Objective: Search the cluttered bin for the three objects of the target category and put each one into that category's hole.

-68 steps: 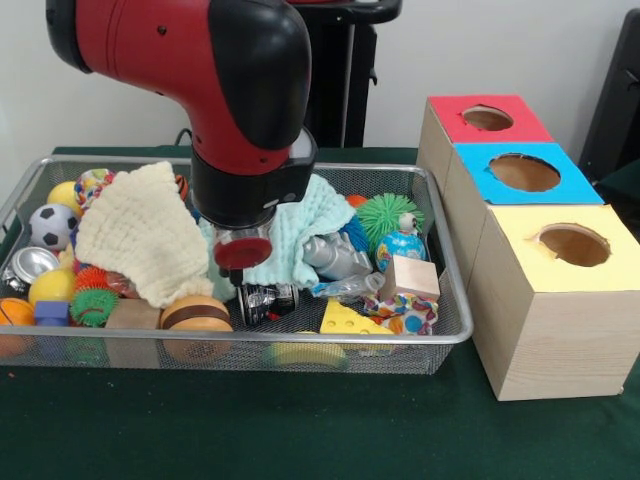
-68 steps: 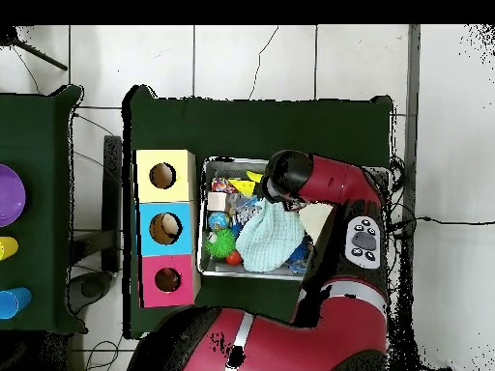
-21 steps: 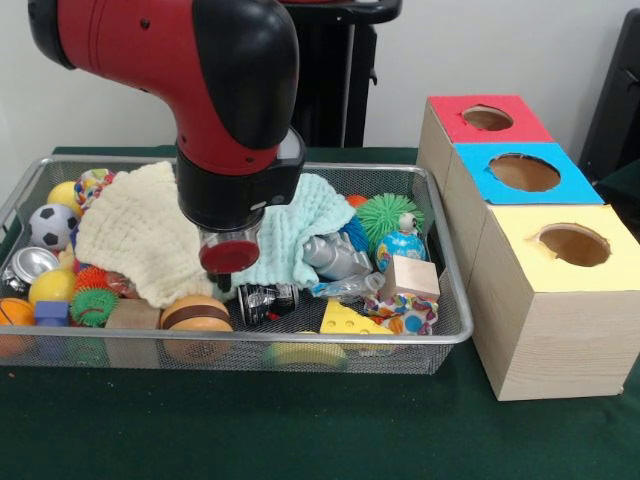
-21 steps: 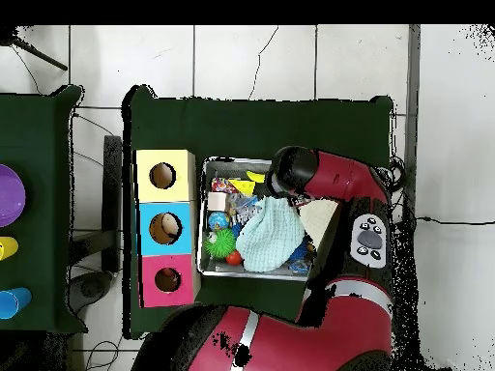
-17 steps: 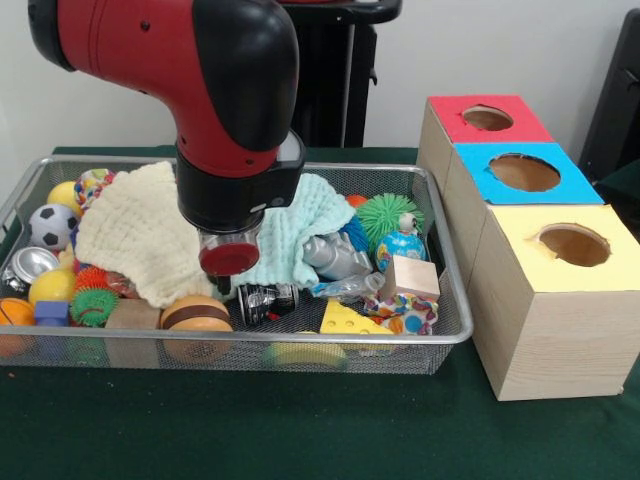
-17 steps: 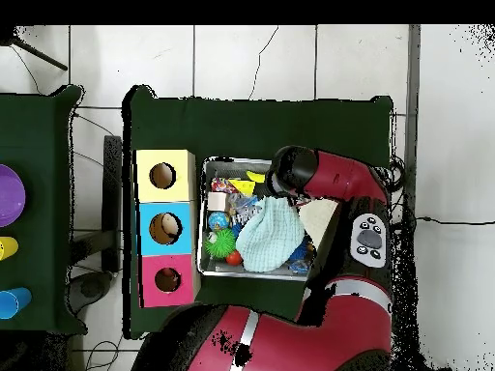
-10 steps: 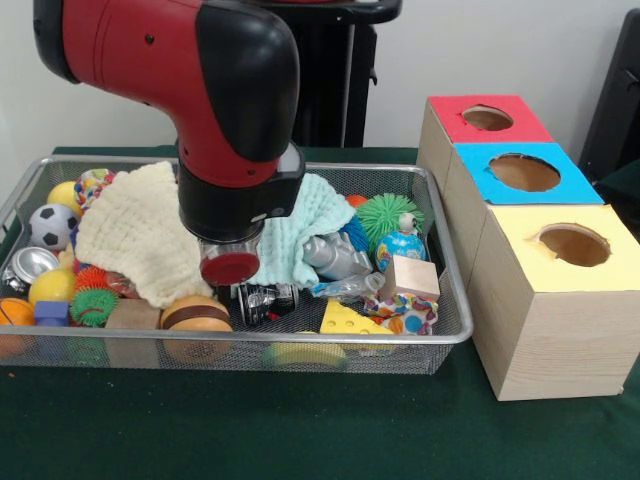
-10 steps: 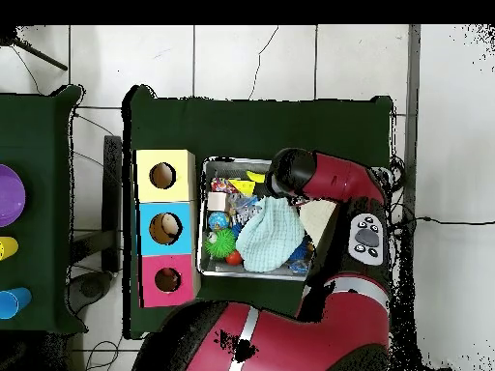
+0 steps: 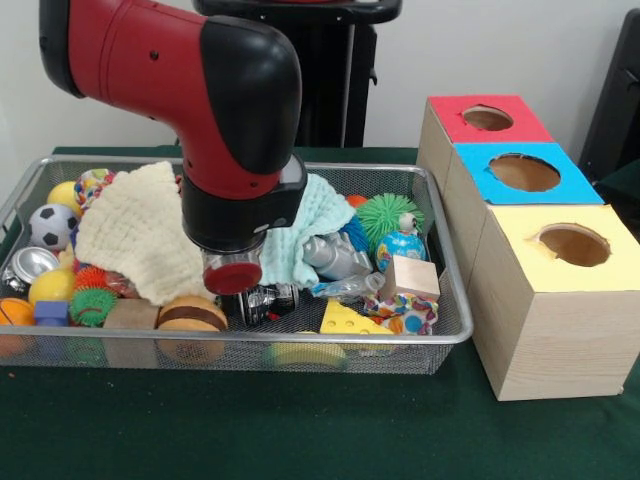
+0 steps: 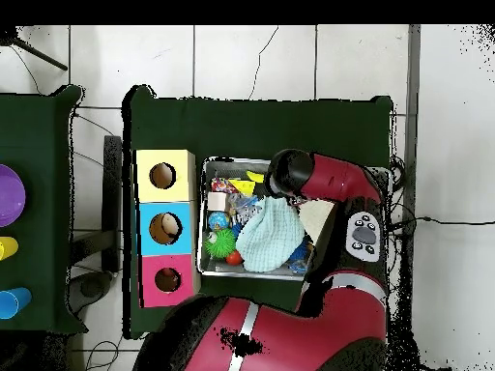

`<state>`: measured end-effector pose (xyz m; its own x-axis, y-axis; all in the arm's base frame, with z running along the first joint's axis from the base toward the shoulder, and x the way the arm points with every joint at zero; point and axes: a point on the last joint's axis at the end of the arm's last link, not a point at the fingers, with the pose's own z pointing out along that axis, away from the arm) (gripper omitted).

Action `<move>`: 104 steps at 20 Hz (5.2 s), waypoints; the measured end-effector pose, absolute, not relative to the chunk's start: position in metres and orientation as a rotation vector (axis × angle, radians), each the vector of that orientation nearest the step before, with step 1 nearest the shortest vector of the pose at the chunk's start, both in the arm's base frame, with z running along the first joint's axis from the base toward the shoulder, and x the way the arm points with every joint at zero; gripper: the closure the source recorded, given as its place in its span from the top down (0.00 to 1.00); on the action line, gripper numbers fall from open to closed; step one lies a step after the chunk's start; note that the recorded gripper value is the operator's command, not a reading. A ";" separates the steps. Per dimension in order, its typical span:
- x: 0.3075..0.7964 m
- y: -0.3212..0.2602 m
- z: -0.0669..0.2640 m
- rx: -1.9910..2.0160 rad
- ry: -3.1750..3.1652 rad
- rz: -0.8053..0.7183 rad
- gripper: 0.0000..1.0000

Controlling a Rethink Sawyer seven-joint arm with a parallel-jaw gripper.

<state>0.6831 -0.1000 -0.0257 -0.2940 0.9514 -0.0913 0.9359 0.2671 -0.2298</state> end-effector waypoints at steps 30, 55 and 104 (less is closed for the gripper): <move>0.689 -0.105 -0.033 -1.841 -2.438 0.327 1.00; 0.752 -0.049 0.065 -1.763 -2.521 0.332 1.00; 0.753 -0.091 0.050 -1.013 -2.990 0.136 1.00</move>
<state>0.7526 -0.0907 0.0502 -0.7944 0.6057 -0.0448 0.6073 0.7909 -0.0759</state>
